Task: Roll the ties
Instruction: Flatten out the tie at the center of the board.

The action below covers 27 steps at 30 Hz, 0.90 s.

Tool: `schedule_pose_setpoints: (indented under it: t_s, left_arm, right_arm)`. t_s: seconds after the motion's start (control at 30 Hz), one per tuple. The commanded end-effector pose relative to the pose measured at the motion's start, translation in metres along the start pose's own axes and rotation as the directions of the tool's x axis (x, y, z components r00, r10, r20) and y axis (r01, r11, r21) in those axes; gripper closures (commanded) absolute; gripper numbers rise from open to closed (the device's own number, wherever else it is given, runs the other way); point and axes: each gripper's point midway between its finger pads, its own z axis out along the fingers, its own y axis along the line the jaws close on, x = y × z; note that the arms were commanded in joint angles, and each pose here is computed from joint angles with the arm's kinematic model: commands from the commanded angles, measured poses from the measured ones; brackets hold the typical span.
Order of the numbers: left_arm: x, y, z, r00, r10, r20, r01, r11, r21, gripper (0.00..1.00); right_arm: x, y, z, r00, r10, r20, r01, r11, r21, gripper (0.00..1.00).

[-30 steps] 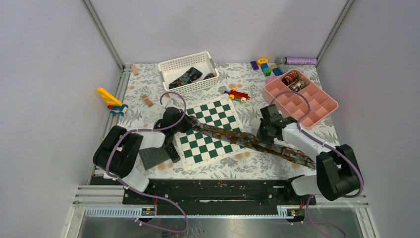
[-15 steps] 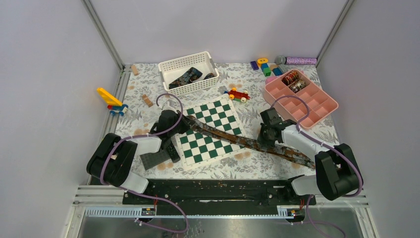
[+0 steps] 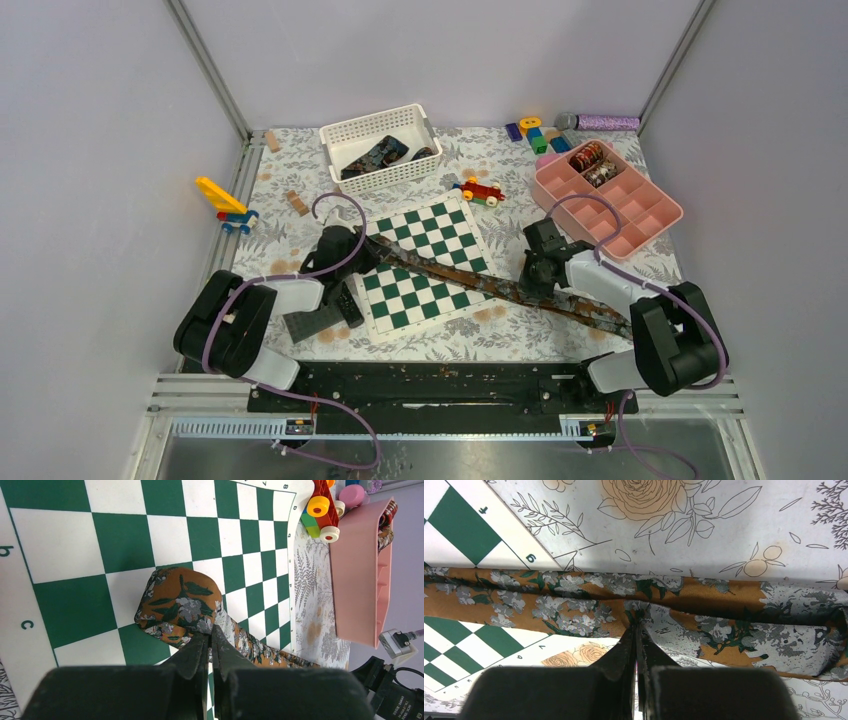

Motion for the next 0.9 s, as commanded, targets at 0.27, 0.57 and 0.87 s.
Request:
schedule_pose_setpoints:
  t_s: [0.27,0.57,0.87]
  left_arm:
    - [-0.007,0.0,-0.002,0.999,0.02,0.035,-0.021,1.0,0.02,1.0]
    - [0.0,0.016,0.0,1.0,0.024,0.016,-0.023,0.999,-0.026,1.0]
    - [0.001,0.026,0.004,1.0,0.028,0.013,-0.027,0.997,-0.074,0.85]
  right_arm:
    - [-0.001,-0.001,0.004,1.0,-0.017,-0.001,0.017,1.0,0.021,1.0]
    - [-0.002,0.001,0.004,1.0,-0.016,0.002,0.016,1.0,0.014,1.0]
    - [-0.002,0.002,0.002,1.0,-0.017,0.006,0.017,1.0,0.004,1.0]
